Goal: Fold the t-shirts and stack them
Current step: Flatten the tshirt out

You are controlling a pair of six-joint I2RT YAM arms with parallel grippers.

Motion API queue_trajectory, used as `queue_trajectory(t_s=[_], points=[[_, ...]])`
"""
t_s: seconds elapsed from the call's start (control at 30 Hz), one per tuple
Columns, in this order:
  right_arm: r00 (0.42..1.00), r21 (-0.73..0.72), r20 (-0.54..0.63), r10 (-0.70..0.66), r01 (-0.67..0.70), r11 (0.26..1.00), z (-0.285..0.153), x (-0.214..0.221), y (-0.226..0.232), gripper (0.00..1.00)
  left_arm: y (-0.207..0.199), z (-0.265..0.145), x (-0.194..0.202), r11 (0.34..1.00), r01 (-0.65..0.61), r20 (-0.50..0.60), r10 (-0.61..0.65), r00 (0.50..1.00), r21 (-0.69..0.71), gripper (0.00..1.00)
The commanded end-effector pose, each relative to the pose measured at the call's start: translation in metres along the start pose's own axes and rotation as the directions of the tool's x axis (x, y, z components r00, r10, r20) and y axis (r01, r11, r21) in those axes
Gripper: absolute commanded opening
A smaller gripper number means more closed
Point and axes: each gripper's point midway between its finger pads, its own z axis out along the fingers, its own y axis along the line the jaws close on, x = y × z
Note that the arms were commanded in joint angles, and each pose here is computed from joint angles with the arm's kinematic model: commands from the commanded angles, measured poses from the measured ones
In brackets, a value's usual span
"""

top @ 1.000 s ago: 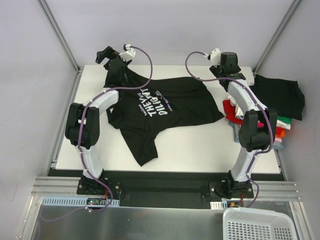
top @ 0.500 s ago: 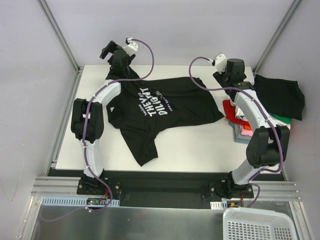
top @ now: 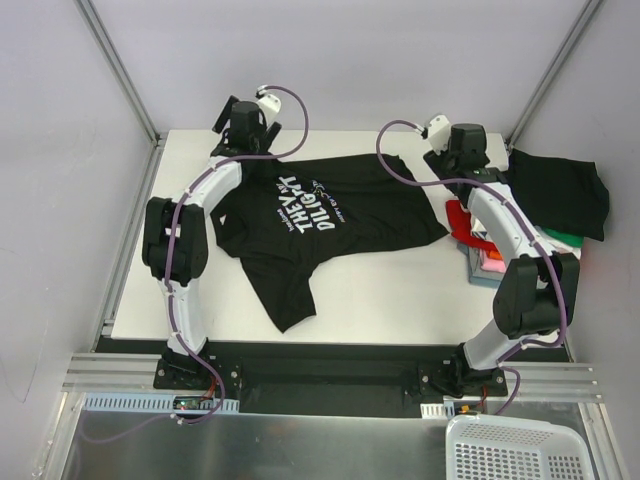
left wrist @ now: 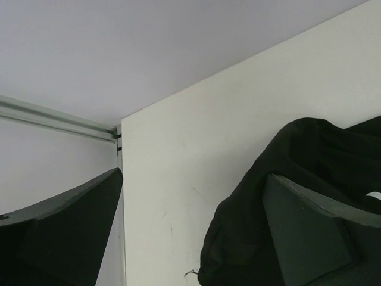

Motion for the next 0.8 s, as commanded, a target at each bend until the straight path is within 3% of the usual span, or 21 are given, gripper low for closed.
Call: queue_trajectory(t_s=[0.0, 0.1, 0.43, 0.6, 0.77], points=[[1.000, -0.033, 0.007, 0.014, -0.014, 0.999, -0.007, 0.002, 0.009, 0.65, 0.023, -0.010, -0.035, 0.993, 0.120, 0.063, -0.119, 0.991, -0.004, 0.99], [1.000, -0.039, 0.004, 0.011, -0.011, 0.999, -0.008, 0.006, 0.012, 0.65, 0.024, -0.007, -0.038, 0.988, 0.155, 0.059, -0.154, 0.986, -0.008, 0.99], [1.000, -0.054, -0.007, 0.003, -0.003, 0.999, -0.010, 0.014, 0.017, 0.65, 0.062, 0.008, -0.030, 0.960, 0.168, 0.004, -0.172, 0.985, -0.222, 0.99], [1.000, -0.050, -0.007, 0.003, -0.003, 0.999, -0.015, 0.017, 0.017, 0.65, 0.052, -0.006, -0.023, 0.975, 0.161, 0.001, -0.162, 0.987, -0.156, 0.99], [1.000, -0.096, -0.009, 0.015, -0.016, 0.995, -0.027, 0.022, 0.029, 0.65, 0.030, -0.048, -0.008, 0.992, 0.112, -0.008, -0.112, 0.994, -0.054, 0.99]])
